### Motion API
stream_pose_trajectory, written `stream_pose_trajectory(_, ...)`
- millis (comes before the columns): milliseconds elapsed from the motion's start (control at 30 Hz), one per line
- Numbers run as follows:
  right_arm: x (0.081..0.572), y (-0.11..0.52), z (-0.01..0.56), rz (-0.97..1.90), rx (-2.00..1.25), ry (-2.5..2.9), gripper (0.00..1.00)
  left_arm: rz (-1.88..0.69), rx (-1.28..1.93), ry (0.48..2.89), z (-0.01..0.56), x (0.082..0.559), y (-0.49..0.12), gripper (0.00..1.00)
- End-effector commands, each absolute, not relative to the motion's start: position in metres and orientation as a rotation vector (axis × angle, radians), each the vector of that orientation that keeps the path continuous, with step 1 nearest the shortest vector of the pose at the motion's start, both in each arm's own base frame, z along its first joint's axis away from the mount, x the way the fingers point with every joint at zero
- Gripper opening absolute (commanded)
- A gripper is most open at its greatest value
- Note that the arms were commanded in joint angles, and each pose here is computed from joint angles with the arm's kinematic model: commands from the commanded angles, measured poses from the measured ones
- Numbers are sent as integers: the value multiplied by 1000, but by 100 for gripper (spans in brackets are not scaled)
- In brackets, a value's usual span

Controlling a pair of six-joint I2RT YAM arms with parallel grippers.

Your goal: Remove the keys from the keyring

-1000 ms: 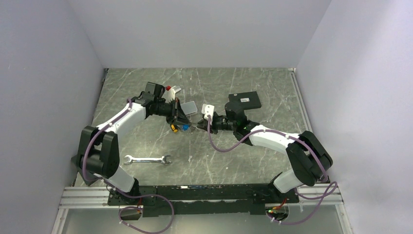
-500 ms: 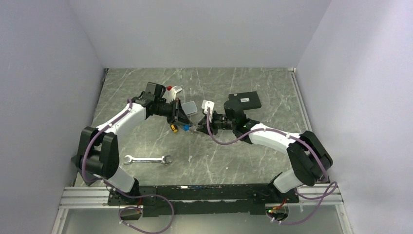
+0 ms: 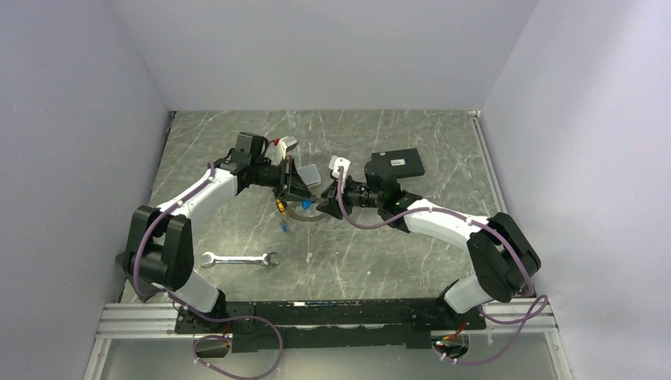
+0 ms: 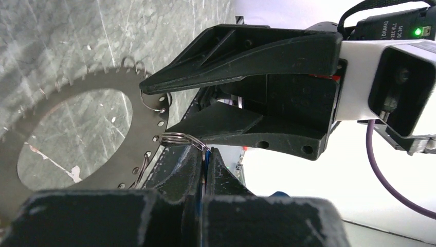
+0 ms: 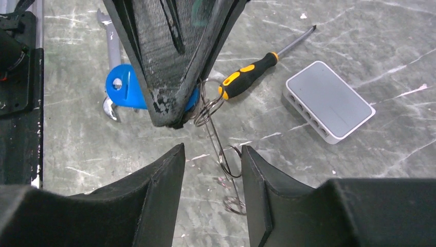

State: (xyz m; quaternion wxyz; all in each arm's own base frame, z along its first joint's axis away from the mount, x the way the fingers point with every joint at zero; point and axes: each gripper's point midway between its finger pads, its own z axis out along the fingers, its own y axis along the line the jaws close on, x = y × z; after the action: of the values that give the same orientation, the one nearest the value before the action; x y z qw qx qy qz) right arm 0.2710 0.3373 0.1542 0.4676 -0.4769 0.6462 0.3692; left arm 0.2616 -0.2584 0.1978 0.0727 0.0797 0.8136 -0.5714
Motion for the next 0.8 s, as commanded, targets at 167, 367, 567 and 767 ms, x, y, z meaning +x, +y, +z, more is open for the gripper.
stream_pose_trajectory(167,270,346,166,899,-1277,1471,46,-1845,173,2428,200,257,-261,0)
stream_pose_trajectory(367,286,335,143,844,-1297,1513,46,-1850,129,2452,188,263,-259,0)
stream_pose_trajectory(567,308,329,138,744,-1268,1529,44,-1857,124,2445,190,266,-257,0)
stream_pose_trajectory(767,323,326,139,663,-1246,1540,44,-1852,109,2439,191,266,-254,0)
